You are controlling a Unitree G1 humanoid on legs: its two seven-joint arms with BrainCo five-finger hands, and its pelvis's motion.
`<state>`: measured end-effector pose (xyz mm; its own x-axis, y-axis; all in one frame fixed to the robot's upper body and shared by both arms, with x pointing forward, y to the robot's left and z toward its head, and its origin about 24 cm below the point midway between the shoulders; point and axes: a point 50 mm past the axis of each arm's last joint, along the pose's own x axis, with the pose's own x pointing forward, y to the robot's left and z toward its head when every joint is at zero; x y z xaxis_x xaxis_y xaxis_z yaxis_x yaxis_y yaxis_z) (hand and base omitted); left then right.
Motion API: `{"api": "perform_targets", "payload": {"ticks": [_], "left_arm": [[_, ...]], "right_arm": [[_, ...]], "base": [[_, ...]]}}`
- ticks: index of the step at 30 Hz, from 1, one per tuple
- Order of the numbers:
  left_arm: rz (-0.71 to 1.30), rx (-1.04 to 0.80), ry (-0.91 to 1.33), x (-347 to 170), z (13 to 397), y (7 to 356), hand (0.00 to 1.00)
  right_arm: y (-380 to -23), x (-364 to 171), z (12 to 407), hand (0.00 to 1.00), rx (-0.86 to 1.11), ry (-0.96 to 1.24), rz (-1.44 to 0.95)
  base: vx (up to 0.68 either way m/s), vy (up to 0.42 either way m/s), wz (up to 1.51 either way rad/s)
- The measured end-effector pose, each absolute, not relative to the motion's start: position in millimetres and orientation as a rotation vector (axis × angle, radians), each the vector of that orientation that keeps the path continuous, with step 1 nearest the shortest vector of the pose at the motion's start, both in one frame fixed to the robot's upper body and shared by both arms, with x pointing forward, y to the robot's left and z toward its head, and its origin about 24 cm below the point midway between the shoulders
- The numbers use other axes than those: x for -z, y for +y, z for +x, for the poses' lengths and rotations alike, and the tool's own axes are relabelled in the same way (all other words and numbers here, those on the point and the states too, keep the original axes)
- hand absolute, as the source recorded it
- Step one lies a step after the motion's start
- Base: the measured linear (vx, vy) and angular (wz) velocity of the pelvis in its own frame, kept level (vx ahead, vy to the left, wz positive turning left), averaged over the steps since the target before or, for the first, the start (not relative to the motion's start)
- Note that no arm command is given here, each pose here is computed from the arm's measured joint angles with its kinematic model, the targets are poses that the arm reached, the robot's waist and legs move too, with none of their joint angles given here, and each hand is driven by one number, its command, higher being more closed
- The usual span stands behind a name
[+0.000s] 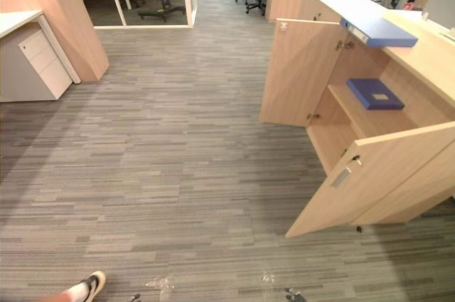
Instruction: Walk over to the cabinet, pick up the folder, carry it to the office cabinet, place the folder inside the office cabinet, then close the office cabinet door
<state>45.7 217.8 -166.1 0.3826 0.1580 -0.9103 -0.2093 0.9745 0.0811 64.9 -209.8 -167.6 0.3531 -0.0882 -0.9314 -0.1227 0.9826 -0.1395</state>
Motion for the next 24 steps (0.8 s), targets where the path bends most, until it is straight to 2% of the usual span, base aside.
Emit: {"api": "perform_targets", "payload": {"ticks": [24], "left_arm": [[-0.018, -0.212, 1.143, 165.5, 46.8, 217.8, 0.0]], "right_arm": [[-209.9, 168.0, 63.3, 0.0, -0.022, 1.217, -0.195]], "base": [[0.0, 0.0, 0.0]]}}
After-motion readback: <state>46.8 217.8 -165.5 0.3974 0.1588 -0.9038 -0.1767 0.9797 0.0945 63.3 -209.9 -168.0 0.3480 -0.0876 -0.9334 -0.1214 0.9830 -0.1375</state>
